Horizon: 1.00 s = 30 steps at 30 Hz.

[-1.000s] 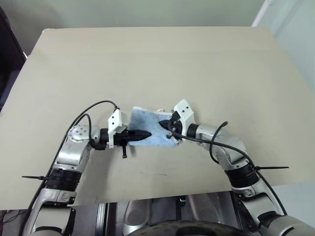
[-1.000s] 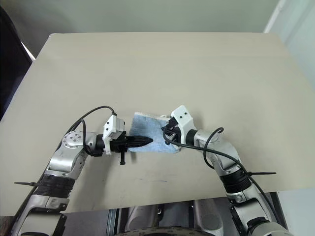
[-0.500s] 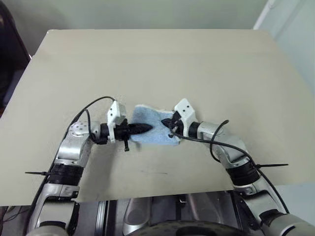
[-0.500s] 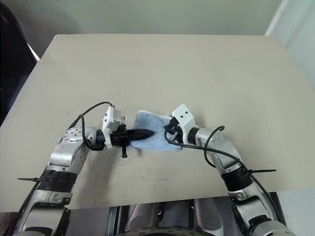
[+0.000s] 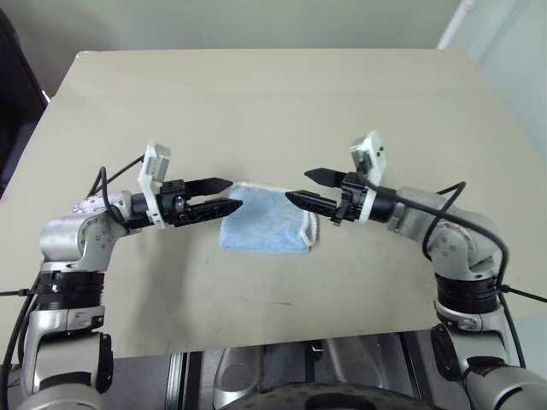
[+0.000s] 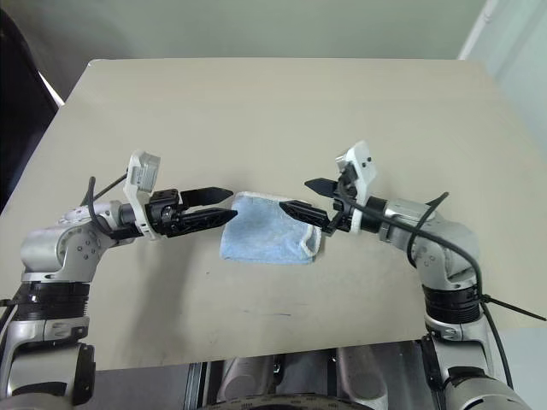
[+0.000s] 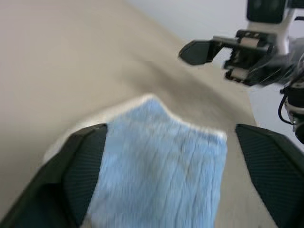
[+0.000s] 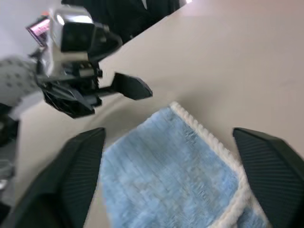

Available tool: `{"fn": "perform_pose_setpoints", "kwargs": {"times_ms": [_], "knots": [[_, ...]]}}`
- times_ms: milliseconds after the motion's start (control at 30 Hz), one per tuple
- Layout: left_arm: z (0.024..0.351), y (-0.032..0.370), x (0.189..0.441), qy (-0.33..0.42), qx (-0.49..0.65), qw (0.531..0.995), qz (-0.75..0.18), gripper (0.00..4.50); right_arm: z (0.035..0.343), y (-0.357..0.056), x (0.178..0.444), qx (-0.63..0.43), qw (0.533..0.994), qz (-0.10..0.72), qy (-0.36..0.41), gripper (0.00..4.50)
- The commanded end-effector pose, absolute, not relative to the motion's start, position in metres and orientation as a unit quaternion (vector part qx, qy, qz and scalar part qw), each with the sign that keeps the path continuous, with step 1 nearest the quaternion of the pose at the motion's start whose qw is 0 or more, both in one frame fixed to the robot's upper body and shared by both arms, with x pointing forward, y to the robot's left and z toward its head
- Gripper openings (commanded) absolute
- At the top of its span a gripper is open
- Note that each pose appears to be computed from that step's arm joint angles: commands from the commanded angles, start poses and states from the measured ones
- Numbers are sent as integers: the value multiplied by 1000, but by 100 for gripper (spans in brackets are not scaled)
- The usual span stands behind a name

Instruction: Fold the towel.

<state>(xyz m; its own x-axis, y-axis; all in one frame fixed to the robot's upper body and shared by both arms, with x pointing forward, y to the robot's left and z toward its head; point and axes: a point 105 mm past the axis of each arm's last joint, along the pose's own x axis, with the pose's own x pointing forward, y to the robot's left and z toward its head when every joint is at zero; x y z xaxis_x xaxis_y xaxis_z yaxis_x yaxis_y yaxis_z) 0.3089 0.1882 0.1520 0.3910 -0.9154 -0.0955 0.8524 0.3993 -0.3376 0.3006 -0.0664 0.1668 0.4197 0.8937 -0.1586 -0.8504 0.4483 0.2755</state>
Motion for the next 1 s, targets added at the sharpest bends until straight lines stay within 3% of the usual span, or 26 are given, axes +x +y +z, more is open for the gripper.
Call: {"fn": "perform_pose_setpoints", "kwargs": {"times_ms": [33,167,367,500,600,800,1000], "knots": [[158,192,307,114,-108,829,-536,448,156,-88,297,54,833,513,200,441],[153,192,304,123,-94,828,-538,448,160,-98,303,88,829,499,238,441],[145,202,299,169,-73,836,-516,448,141,-106,299,134,788,489,348,441],[168,198,297,54,-44,839,-539,448,131,-100,293,169,761,497,382,441],[174,194,298,17,-26,841,-540,448,126,-90,295,204,743,498,397,441],[162,183,295,21,18,832,-554,448,116,-72,306,250,729,488,410,441],[163,174,295,7,18,826,-564,448,126,-59,318,312,711,492,395,441]]}}
